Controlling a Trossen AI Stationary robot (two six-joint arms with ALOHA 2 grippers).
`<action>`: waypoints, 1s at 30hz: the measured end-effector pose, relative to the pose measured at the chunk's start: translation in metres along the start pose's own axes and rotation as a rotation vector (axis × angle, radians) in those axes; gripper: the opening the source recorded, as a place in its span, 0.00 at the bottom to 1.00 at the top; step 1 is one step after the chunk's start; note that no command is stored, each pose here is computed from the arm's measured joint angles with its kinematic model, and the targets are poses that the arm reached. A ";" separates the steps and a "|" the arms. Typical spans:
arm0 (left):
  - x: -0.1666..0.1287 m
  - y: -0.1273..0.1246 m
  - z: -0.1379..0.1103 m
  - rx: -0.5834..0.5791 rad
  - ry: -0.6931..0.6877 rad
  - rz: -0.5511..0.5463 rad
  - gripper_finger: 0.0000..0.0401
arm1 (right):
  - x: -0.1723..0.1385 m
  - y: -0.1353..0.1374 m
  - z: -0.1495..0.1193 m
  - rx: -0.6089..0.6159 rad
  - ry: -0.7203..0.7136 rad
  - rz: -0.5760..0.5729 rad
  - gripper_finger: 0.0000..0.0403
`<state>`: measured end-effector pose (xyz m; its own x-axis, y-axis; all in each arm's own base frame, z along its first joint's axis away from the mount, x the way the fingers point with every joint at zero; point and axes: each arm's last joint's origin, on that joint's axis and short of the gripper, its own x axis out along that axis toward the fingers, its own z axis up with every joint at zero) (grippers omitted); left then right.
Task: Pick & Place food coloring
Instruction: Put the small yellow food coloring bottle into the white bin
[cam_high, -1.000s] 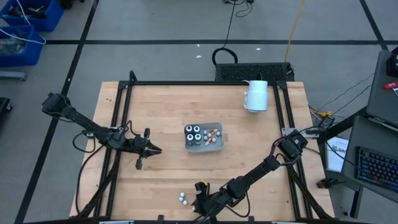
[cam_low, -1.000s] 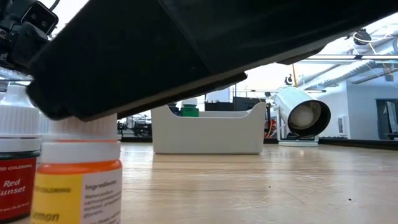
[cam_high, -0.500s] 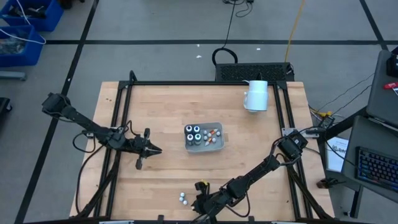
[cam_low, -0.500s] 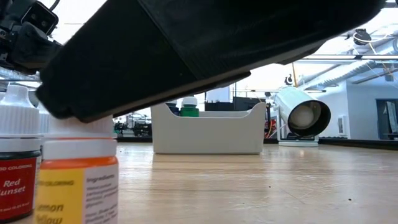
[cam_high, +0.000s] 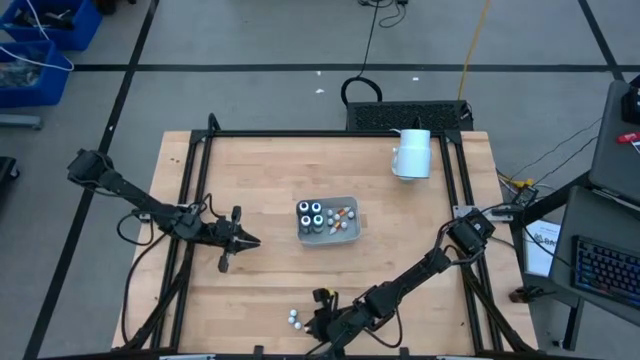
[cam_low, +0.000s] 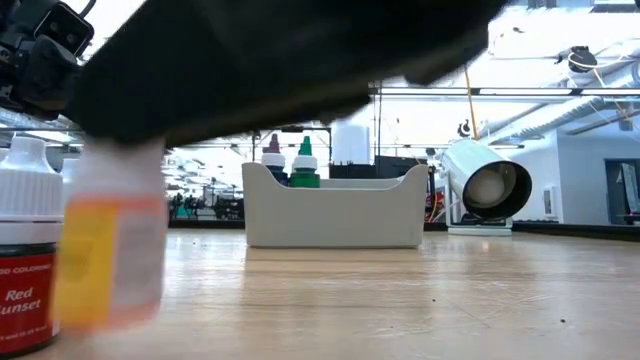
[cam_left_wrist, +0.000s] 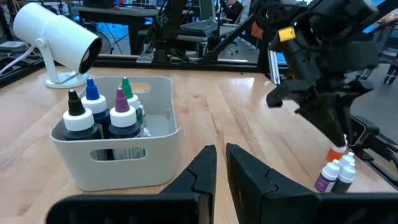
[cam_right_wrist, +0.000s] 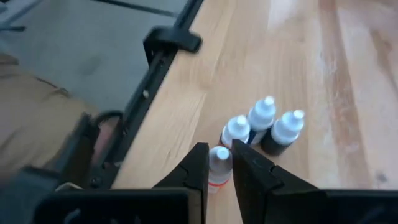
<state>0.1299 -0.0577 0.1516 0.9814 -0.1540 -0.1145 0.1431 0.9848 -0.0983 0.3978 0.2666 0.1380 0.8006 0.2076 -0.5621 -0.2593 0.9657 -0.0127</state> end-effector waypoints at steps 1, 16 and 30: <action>0.000 0.000 0.000 0.000 0.000 0.000 0.10 | -0.002 -0.002 0.003 0.002 -0.003 -0.001 0.10; 0.000 0.001 0.000 0.005 -0.002 0.022 0.10 | -0.158 -0.066 0.092 0.000 -0.033 -0.545 0.10; 0.000 0.001 -0.001 0.008 0.004 0.025 0.10 | -0.149 -0.100 0.075 0.011 0.054 -0.440 0.10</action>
<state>0.1299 -0.0570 0.1509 0.9842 -0.1296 -0.1209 0.1195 0.9890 -0.0878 0.3451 0.1503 0.2849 0.8039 -0.2319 -0.5478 0.1060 0.9620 -0.2517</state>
